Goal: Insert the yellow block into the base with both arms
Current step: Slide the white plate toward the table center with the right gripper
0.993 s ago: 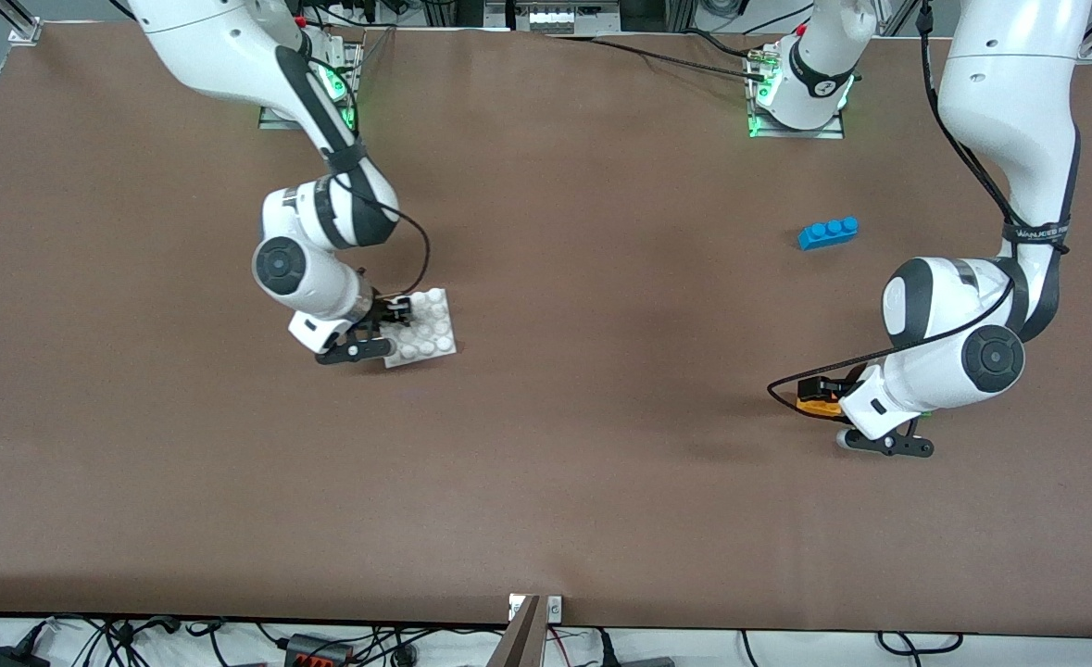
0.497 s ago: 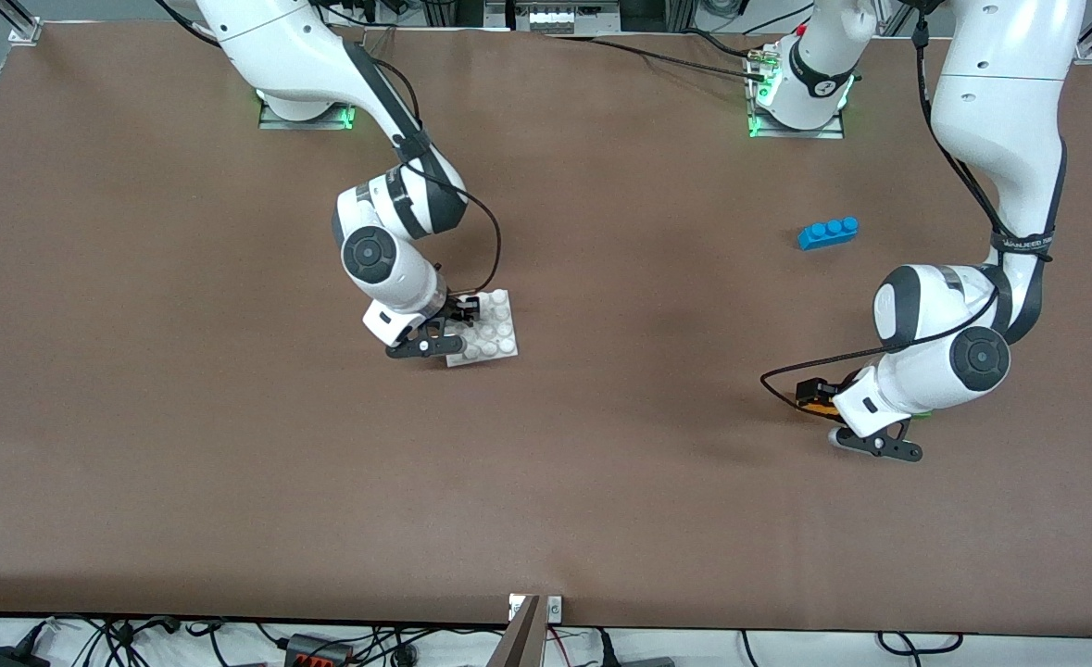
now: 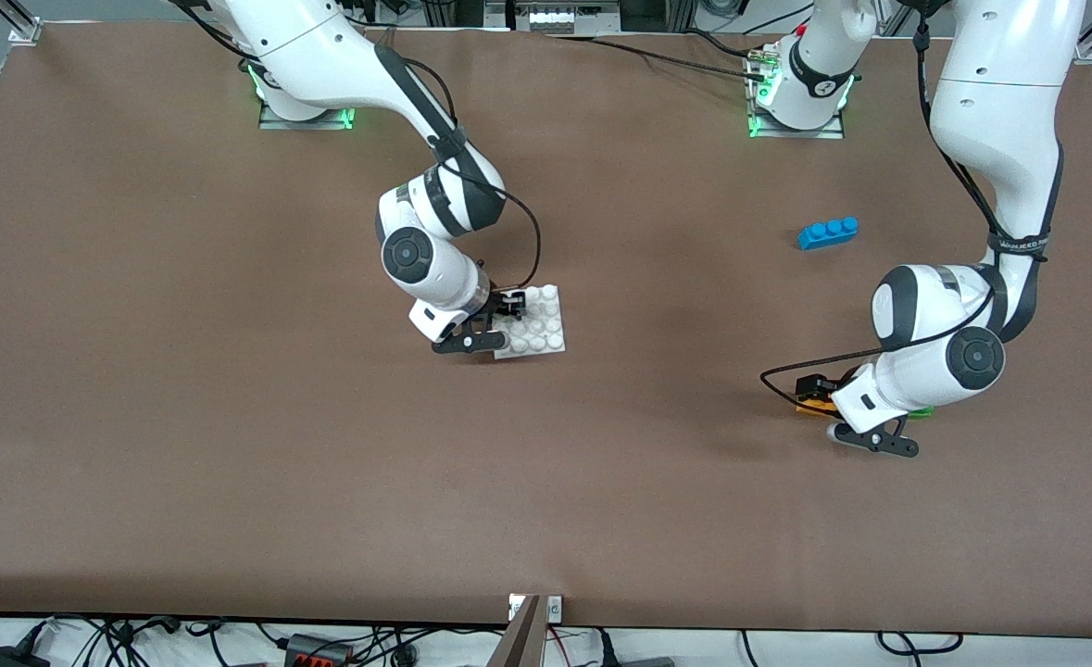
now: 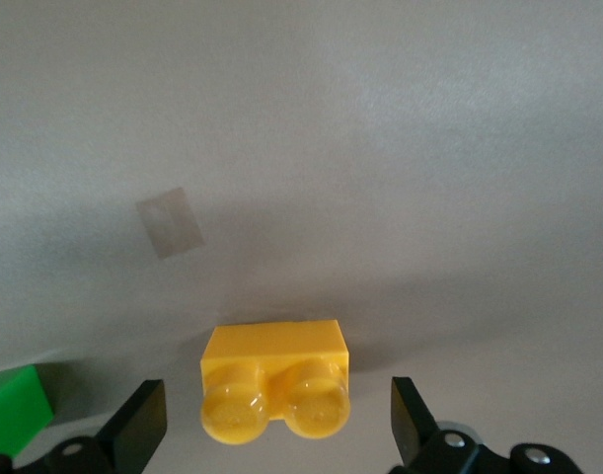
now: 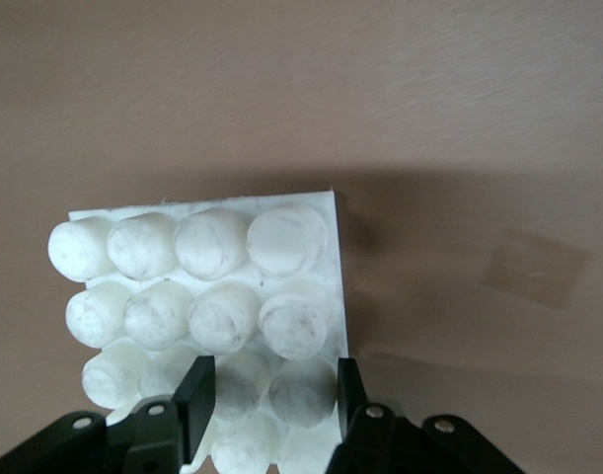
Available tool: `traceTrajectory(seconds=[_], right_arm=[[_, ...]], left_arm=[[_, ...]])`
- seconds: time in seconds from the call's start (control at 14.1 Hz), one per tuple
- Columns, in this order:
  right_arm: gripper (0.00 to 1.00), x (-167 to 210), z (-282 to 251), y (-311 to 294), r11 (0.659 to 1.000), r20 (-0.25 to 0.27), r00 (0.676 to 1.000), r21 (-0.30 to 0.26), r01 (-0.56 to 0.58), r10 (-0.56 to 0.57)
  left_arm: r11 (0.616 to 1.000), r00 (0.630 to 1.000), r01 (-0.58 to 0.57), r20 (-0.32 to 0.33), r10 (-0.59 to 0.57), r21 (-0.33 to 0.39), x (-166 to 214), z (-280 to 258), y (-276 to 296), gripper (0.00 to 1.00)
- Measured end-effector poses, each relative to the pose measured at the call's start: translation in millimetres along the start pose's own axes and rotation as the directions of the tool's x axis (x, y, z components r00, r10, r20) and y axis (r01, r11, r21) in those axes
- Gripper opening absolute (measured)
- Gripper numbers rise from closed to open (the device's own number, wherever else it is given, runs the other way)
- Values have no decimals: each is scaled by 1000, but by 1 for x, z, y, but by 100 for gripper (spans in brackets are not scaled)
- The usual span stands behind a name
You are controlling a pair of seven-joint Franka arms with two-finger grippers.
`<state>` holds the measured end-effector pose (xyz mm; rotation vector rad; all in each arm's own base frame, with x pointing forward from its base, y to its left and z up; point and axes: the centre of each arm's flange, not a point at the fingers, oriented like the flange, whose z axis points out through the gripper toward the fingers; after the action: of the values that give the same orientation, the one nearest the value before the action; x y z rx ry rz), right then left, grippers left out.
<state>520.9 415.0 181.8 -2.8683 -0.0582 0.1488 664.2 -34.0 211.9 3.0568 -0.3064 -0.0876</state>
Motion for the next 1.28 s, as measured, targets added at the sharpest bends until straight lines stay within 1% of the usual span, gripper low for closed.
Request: traceTrajectory(seconds=[0.28, 0.5, 0.85, 0.92, 1.14, 1.28], right_arm=[[55, -7, 11, -23, 995, 20, 996, 48, -89, 89], [55, -10, 18, -40, 989, 26, 991, 63, -134, 133], [55, -13, 22, -52, 991, 22, 993, 69, -117, 115], [57, -15, 24, -56, 992, 19, 995, 70, -104, 103], [58, -21, 28, -68, 994, 14, 997, 73, -80, 79], [59, -22, 29, -71, 995, 12, 997, 73, -72, 72]], left_arm=[[1000, 1000, 4, 11, -4, -2, -4, 7, -2, 100], [1000, 1000, 6, 0, -6, 2, -3, 13, -4, 100], [1000, 1000, 7, 3, -7, 2, -3, 23, -4, 100], [1000, 1000, 7, 3, -7, 2, -3, 23, -4, 100], [1000, 1000, 7, 3, -7, 2, -3, 23, -4, 100], [1000, 1000, 7, 4, -7, 2, -3, 24, -4, 98]])
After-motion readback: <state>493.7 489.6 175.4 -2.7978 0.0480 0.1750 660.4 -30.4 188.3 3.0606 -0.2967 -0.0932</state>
